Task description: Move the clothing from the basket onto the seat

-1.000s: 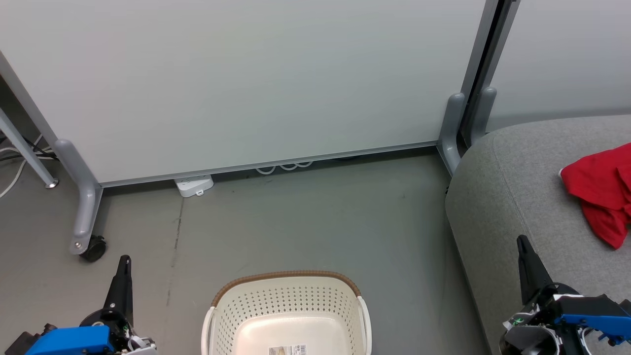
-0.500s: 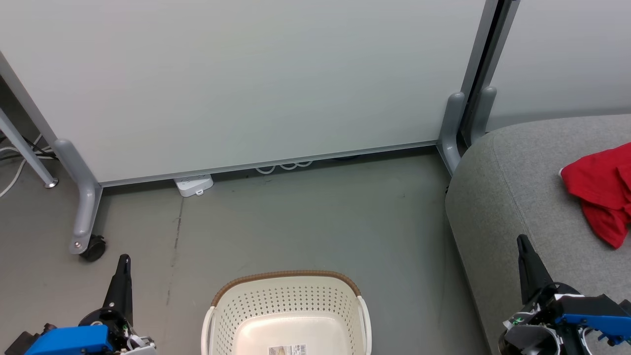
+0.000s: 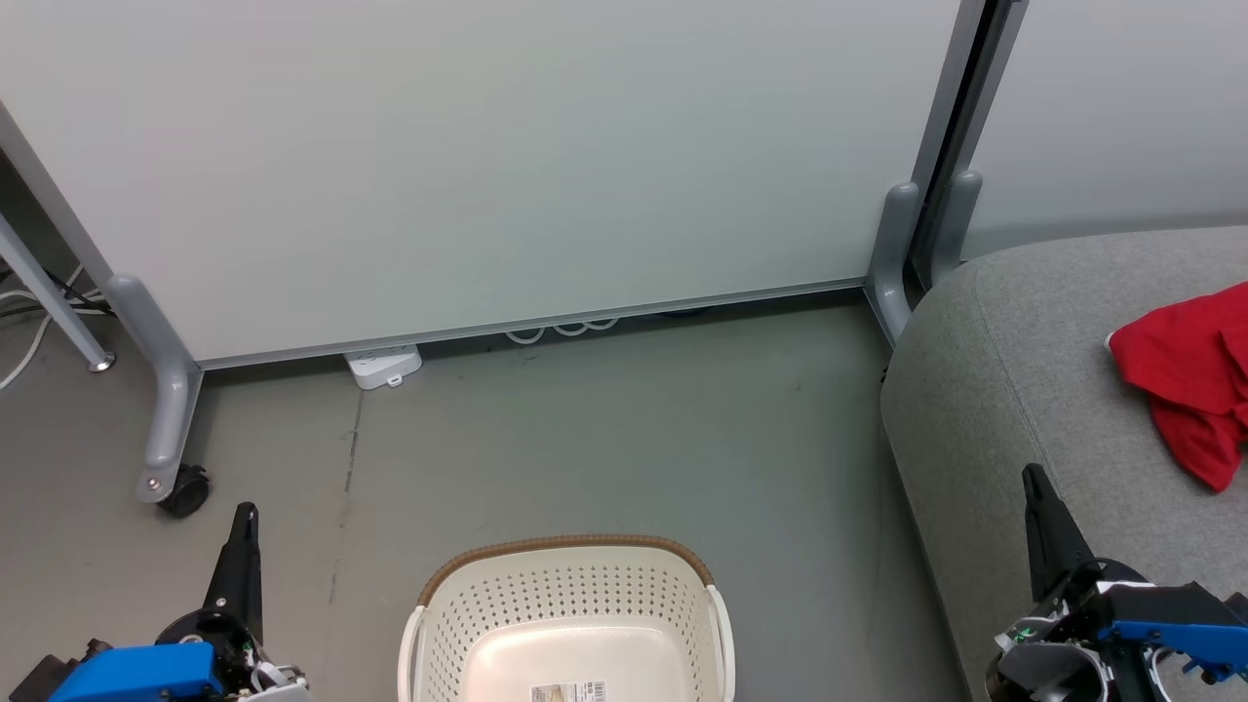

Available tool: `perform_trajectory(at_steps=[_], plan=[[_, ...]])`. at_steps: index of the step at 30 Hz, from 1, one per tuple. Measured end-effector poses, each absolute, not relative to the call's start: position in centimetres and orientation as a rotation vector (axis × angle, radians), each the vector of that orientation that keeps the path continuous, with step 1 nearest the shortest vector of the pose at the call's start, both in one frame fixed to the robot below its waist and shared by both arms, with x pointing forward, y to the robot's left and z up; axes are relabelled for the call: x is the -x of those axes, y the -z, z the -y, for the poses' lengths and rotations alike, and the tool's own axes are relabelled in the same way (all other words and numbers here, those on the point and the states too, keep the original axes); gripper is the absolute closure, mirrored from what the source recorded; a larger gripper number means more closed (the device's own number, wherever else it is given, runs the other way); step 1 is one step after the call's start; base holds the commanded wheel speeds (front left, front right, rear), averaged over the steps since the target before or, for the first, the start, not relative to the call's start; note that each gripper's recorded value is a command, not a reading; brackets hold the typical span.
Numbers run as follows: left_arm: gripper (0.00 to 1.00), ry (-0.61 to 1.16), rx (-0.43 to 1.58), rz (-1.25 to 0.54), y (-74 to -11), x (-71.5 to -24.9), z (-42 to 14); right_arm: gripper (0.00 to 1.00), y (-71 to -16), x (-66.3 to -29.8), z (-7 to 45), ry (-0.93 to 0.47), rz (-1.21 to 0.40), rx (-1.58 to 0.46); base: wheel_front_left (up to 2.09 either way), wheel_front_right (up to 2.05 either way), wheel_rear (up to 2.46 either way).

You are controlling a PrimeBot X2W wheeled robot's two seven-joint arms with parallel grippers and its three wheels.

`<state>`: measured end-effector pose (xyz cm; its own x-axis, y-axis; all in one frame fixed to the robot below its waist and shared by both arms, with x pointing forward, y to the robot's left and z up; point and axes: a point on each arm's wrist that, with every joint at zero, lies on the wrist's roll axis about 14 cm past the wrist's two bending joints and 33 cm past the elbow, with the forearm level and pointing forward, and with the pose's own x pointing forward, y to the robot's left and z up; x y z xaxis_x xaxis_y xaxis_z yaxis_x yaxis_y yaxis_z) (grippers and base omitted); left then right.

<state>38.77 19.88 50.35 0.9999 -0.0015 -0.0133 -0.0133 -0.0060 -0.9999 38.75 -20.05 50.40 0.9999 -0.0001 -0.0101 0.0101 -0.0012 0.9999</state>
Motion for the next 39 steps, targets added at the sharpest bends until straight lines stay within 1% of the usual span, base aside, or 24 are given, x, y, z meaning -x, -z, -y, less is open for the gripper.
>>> perform_trajectory(at_steps=[39], plan=[[1.0,-0.009,1.577,-0.011,-50.37,-38.77,-19.89,1.0,-50.42,-38.75,20.04,0.008,-0.008,-1.572,0.0,0.0,0.0]])
